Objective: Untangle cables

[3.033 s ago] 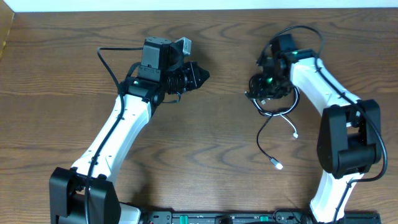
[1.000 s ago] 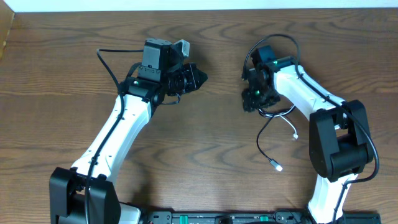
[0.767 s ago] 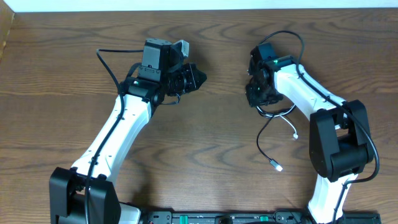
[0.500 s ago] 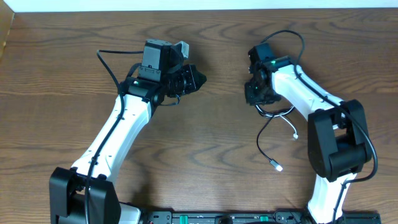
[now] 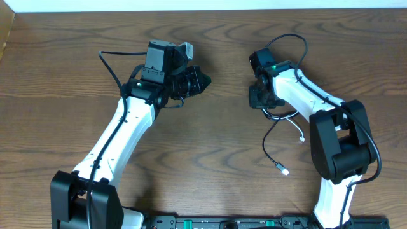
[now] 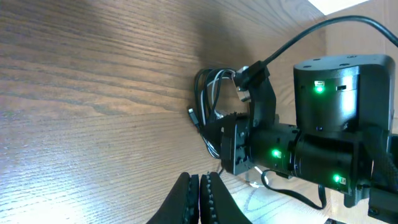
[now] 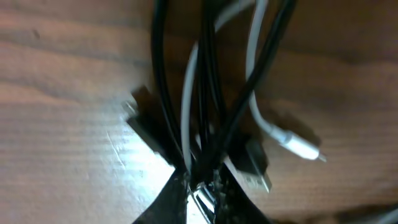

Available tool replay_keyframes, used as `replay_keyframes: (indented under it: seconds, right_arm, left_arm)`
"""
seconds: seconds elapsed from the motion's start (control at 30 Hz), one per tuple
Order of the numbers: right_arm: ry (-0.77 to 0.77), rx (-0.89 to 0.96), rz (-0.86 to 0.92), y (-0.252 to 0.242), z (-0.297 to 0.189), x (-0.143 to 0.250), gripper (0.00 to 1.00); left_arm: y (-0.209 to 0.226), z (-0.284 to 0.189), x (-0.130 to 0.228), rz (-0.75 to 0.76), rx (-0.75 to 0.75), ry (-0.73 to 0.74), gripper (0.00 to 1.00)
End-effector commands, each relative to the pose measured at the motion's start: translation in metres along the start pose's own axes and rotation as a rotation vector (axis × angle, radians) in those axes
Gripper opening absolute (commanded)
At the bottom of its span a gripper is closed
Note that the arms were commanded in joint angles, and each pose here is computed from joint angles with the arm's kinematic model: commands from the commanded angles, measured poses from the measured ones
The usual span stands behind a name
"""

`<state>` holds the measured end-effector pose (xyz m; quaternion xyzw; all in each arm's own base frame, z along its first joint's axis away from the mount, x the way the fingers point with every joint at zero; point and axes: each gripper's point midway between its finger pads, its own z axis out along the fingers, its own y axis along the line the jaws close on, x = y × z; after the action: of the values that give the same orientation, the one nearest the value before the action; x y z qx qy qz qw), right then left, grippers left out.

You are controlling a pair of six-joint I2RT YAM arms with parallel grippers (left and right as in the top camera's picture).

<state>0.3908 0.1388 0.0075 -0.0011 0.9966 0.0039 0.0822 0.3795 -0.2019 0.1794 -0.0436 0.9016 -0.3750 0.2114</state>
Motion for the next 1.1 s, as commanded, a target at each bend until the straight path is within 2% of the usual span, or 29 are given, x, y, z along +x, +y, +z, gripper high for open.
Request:
replay_keyframes:
  seconds: [0.0, 0.27, 0.5, 0.63, 0.7, 0.77, 0.9, 1.07]
  right_arm:
    - [-0.025, 0.028, 0.012, -0.005, 0.004, -0.005, 0.09]
    - [-0.07, 0.014, 0.041, -0.009, 0.009, -0.02, 0.09]
    - [0.026, 0.035, 0.036, -0.011, 0.033, 0.0, 0.12]
    - [0.078, 0.051, 0.029, -0.014, 0.036, 0.013, 0.18]
    - [0.09, 0.049, 0.026, -0.013, 0.036, 0.016, 0.17]
    - [0.104, 0.015, 0.001, -0.007, 0.035, 0.019, 0.08]
    - [0.148, -0.228, -0.19, 0.032, 0.026, 0.025, 0.01]
    - [0.165, -0.706, -0.408, 0.092, -0.037, 0.027, 0.01]
  left_arm:
    - [-0.002, -0.001, -0.005, -0.003, -0.003, -0.012, 0.08]
    - [0.002, -0.001, -0.007, -0.006, -0.027, -0.023, 0.08]
    - [0.004, -0.001, -0.008, -0.007, -0.038, -0.029, 0.08]
    - [0.009, 0.0, -0.007, -0.013, -0.06, -0.03, 0.08]
    - [0.011, 0.001, -0.006, -0.015, -0.064, -0.028, 0.08]
    - [0.013, 0.001, -0.005, -0.017, -0.069, -0.027, 0.08]
    - [0.023, -0.003, -0.018, -0.002, -0.121, -0.083, 0.08]
    - [0.03, -0.02, -0.041, -0.014, -0.042, -0.124, 0.08]
